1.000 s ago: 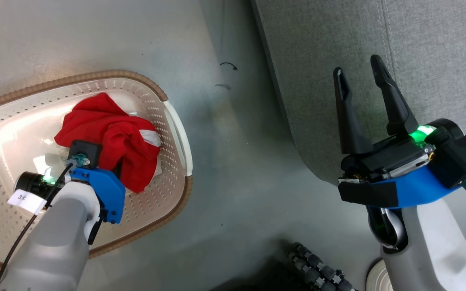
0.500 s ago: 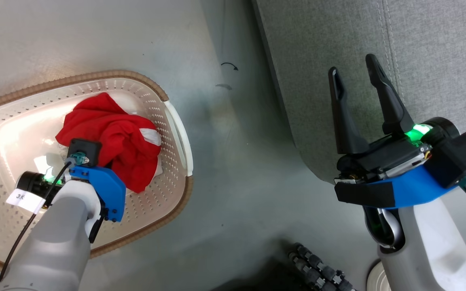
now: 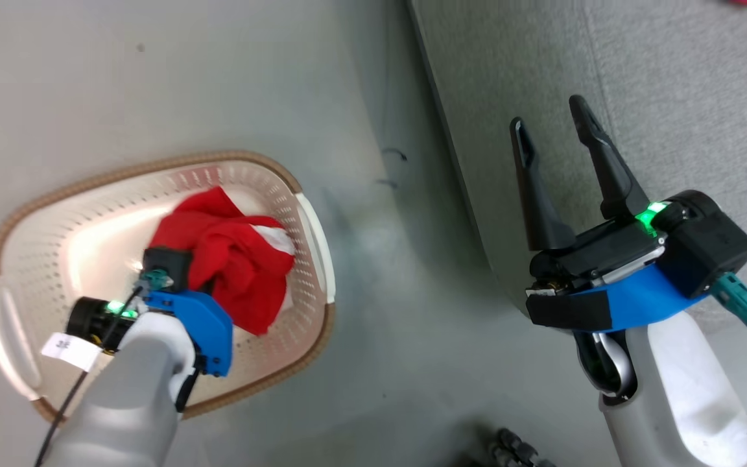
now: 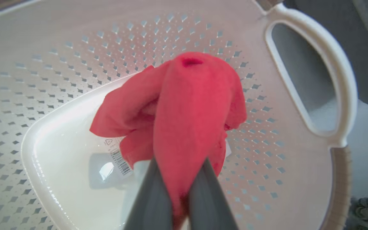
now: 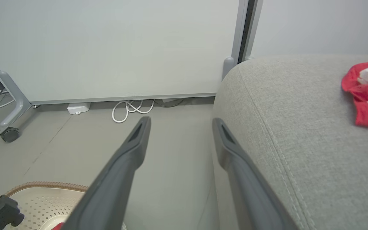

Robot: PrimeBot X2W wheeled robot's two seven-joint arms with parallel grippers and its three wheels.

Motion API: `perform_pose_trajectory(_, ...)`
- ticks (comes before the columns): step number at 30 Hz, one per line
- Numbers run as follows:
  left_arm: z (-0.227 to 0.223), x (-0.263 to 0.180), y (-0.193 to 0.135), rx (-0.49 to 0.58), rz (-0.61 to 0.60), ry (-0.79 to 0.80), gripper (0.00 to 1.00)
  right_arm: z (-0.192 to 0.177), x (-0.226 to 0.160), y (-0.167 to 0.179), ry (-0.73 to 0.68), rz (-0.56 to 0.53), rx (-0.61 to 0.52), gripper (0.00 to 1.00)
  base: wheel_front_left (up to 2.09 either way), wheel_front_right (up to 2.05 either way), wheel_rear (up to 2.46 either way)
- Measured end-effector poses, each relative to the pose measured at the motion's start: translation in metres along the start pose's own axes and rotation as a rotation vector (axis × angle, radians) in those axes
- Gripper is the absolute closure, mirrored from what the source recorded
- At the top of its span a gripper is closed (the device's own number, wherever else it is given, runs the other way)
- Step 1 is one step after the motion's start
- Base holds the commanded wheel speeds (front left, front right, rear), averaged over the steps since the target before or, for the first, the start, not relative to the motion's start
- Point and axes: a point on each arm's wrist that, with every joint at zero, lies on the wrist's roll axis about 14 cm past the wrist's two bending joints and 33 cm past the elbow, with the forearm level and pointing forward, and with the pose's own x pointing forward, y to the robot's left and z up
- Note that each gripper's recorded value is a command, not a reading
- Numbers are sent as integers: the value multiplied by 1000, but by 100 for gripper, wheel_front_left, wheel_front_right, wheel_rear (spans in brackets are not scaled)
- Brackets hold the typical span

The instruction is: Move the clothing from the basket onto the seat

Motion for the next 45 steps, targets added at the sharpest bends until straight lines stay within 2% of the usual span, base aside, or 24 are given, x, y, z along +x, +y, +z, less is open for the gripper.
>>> perform_pose_trajectory(9,45,-50,-31,21,-15,-165,100,40,-17,13,-80,25,-8,0,0,0,0)
perform_pose_trajectory(24,135,-160,-56,124,31,-531,100,97,-63,44,-202,88,30,0,0,0,0)
perform_pose_trajectory(34,184,-227,-90,198,21,-765,100,114,-91,59,-232,121,40,0,0,0,0)
perform_pose_trajectory(45,223,-278,-125,280,-3,-904,100,124,-104,87,-246,201,49,0,0,0,0)
